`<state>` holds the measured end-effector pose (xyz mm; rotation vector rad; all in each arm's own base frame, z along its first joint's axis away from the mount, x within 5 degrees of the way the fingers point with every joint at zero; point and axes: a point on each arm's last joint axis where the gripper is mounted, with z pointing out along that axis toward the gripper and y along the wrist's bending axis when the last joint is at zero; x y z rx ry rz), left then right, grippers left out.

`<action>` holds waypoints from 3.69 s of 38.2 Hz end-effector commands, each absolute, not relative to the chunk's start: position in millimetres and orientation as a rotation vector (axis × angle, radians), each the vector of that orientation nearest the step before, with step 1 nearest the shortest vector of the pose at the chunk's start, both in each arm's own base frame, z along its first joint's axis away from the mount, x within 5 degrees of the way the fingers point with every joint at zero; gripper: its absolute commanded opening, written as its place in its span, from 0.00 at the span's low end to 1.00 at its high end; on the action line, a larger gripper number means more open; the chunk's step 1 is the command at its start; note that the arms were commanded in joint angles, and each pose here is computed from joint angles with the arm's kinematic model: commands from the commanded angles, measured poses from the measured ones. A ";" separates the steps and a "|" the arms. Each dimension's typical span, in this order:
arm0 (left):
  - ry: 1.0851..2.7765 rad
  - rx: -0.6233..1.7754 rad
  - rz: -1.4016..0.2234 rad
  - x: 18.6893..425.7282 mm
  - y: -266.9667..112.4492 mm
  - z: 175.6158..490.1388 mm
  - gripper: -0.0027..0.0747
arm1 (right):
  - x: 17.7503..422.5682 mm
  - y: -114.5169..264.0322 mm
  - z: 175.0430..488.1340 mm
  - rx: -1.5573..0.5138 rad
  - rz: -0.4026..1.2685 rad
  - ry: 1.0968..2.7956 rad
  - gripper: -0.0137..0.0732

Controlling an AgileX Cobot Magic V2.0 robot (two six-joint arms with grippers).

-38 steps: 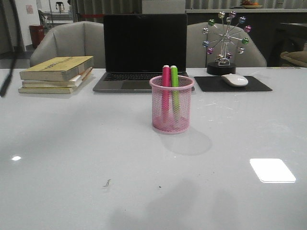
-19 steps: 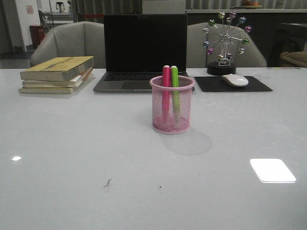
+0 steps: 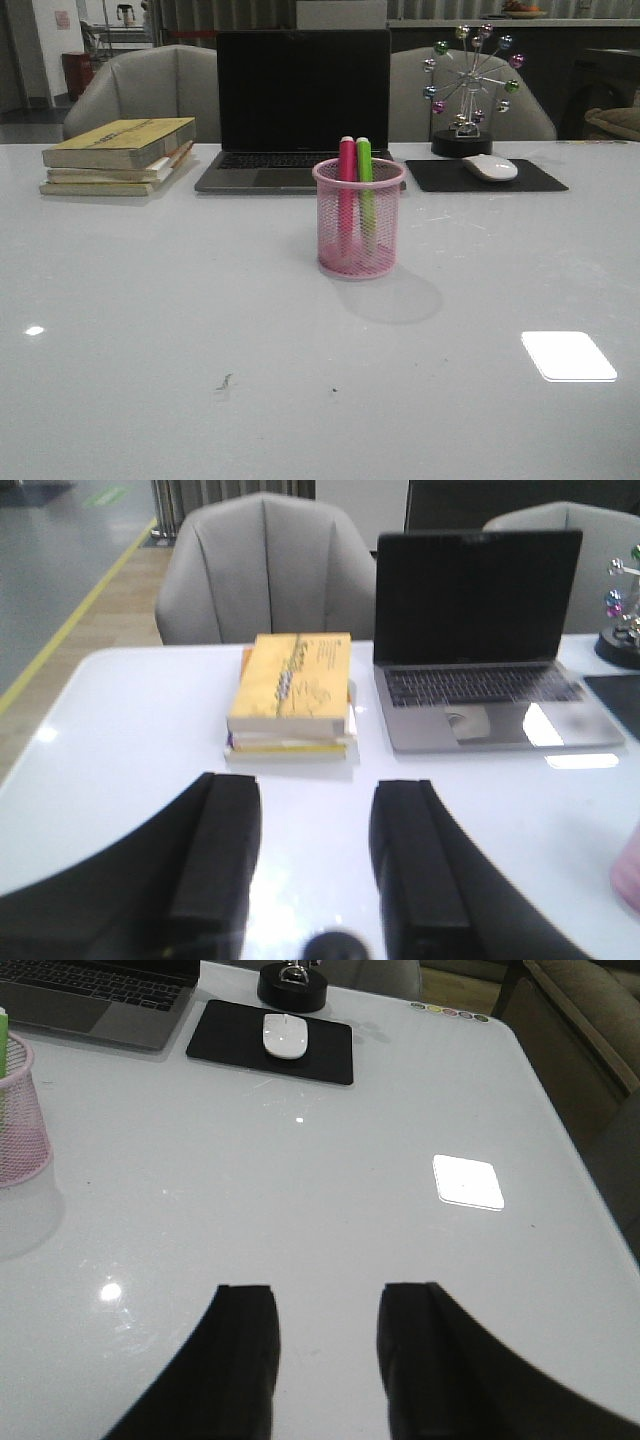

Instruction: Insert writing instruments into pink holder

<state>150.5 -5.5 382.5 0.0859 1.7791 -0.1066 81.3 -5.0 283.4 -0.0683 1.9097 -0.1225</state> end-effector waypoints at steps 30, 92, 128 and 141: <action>1.693 0.133 -0.174 94.1 -17.5 342.0 0.49 | 83.2 -2.8 297.5 -0.053 -0.082 1.820 0.59; 1.693 0.133 -0.174 94.1 -17.5 342.0 0.49 | 83.0 -2.9 296.8 -0.052 -0.082 1.829 0.21; 1.693 0.133 -0.174 94.1 -17.5 342.0 0.49 | 57.9 3.9 248.6 0.058 0.158 1.535 0.21; 1.695 0.134 -0.175 94.0 -17.6 341.8 0.49 | 54.3 3.1 207.5 0.021 0.110 1.519 0.21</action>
